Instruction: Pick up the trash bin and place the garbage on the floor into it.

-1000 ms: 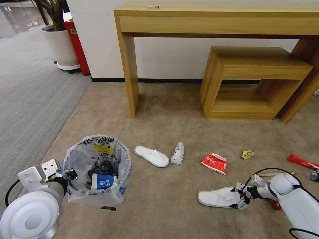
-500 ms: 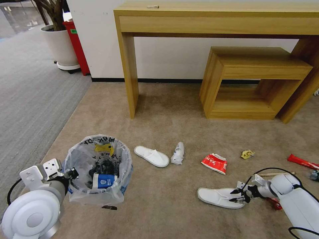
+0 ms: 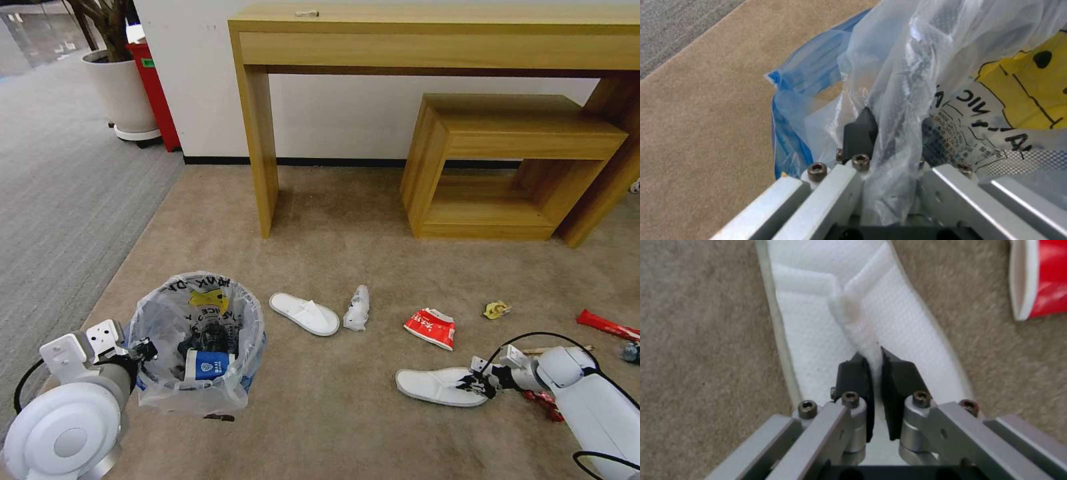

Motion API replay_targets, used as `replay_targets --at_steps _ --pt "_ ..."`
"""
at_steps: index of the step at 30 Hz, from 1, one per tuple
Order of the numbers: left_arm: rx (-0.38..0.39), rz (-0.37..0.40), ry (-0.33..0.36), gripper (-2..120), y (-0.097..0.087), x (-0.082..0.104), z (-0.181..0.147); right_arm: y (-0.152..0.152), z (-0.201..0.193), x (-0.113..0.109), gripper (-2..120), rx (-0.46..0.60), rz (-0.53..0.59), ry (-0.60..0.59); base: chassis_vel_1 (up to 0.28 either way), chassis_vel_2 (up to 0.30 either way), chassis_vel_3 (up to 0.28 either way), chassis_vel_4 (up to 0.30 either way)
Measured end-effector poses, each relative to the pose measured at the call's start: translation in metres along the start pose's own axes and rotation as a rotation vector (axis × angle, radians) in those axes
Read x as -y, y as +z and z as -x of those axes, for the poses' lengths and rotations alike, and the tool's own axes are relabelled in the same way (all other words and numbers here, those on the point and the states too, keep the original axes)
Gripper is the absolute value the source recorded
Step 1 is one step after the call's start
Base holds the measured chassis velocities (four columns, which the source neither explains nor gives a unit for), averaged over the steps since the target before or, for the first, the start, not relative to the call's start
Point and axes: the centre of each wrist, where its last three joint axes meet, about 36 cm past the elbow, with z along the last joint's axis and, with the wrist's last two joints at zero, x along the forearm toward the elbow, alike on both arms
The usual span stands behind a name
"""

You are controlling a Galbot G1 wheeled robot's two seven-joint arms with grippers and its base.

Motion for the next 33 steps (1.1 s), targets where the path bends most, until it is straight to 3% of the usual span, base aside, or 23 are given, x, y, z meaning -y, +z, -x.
replay_targets --at_steps 4,10,18,24,33 --pt "0.0 0.004 0.003 0 0.001 0.001 0.001 -0.001 -0.008 -0.001 5 0.022 -0.008 0.013 0.0 0.0 0.0 0.0" --pt "-0.001 0.012 0.01 0 0.0 0.002 0.004 -0.021 -0.057 0.002 0 0.255 -0.009 0.146 0.0 0.0 0.0 0.0" --pt "-0.004 0.014 0.009 0 0.0 0.002 0.006 -0.047 -0.105 -0.005 0 0.434 -0.054 0.25 0.0 0.0 0.0 0.0" --pt "-0.01 0.015 0.01 0 0.0 0.002 0.009 -0.079 -0.128 -0.027 0 0.764 -0.046 0.331 0.0 0.0 0.0 0.0" --pt "-0.012 0.021 0.012 0 0.0 0.002 0.009 -0.116 -0.139 -0.039 0 1.002 -0.105 0.321 0.0 0.0 0.0 0.0"
